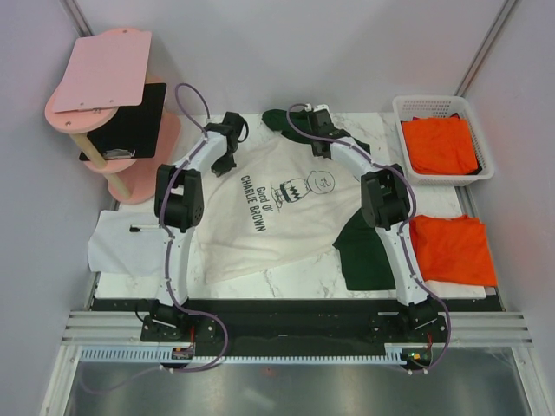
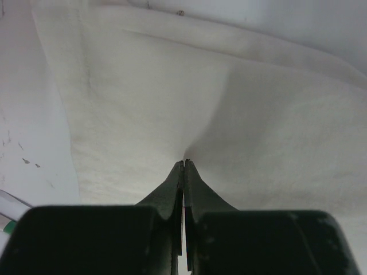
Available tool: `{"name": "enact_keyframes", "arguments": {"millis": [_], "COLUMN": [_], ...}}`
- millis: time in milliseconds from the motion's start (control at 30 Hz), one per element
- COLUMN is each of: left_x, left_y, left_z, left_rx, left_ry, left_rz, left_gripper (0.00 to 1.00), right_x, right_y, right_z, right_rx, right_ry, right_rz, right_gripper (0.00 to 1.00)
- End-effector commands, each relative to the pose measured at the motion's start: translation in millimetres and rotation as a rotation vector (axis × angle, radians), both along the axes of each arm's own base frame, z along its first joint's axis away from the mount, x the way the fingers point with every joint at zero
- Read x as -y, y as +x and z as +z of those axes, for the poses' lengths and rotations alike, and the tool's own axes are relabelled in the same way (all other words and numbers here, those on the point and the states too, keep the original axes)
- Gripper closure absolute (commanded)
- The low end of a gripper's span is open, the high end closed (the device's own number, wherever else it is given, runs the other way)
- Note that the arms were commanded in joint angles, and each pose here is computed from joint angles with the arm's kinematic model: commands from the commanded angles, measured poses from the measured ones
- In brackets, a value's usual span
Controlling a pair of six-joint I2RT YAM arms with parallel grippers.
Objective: Fold and stack the t-shirts
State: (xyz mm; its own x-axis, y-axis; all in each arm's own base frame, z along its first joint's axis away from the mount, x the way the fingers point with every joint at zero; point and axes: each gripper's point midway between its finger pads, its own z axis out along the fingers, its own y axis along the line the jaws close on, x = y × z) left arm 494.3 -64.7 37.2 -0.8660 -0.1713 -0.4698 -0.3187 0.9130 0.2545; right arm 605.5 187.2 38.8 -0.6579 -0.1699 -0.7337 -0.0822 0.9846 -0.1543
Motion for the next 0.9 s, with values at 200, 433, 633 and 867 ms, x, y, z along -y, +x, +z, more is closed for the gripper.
{"name": "enact_keyframes", "arguments": {"millis": [200, 433, 633, 867], "left_x": [-14.1, -17.8, -5.9, -1.8], "left_y": [22.8, 42.9, 66.1, 87.9], "left_z": [-17.8, -16.7, -5.6, -7.4], "left_rx": [-0.065, -0.044, 0.023, 0.066], "left_ry": [0.07, 0.033, -0.014, -0.005], "left_rz": [0.017, -0.001, -0.064, -0.163], "left_gripper": [0.98, 0.98, 0.98, 0.98], "right_x": [45.8, 88.7, 118.7, 119.5], "right_y": [23.8, 21.3, 10.6, -1.3], "right_z": [8.2, 12.3, -6.5, 13.2], "right_rx": [0.054, 0.03, -0.046, -0.038], "right_ry": [-0.054, -0.096, -0.072, 0.014], "right_rz": [-0.104, -0.217, -0.3, -0.266], "right_gripper": [1.0, 1.0, 1.0, 1.0]}}
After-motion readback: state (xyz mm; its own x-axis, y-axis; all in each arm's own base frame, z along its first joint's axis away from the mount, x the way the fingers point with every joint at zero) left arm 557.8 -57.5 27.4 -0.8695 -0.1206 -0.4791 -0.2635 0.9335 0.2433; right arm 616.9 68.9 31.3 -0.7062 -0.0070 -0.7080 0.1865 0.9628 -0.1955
